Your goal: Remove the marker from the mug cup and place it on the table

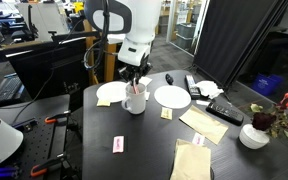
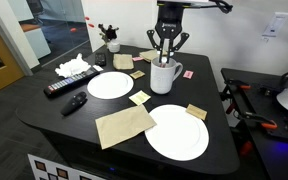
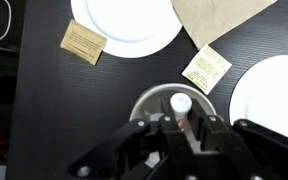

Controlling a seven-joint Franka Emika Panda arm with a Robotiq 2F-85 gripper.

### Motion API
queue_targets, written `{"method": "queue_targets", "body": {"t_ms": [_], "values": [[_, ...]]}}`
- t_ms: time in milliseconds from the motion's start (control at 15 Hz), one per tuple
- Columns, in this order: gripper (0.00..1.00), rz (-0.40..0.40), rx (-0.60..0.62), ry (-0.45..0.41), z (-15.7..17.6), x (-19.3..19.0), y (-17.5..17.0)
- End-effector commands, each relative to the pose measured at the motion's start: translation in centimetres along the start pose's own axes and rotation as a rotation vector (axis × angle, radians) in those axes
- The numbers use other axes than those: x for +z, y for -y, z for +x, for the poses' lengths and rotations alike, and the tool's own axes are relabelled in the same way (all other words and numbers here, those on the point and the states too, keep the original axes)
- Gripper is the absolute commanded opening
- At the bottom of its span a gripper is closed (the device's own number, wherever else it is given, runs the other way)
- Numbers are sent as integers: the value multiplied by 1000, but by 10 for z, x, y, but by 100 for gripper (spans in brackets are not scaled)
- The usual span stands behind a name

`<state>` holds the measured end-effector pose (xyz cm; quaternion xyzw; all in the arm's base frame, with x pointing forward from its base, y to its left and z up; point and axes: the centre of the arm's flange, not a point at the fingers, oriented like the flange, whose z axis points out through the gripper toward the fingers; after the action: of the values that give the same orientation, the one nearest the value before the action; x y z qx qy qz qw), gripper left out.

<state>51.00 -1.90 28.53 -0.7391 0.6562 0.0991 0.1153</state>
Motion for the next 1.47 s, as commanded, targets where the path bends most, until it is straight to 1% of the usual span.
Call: {"method": "queue_targets", "body": {"t_ms": [0,333,667,933,1400], "values": [[5,32,16,16,-11,-44,-27],[5,80,0,31,-24,-93,-53],[5,142,10,47,-27,-136,-80],[5,179,110,15,-11,-148,-85],[5,192,291,-43,41,-145,-64]]}}
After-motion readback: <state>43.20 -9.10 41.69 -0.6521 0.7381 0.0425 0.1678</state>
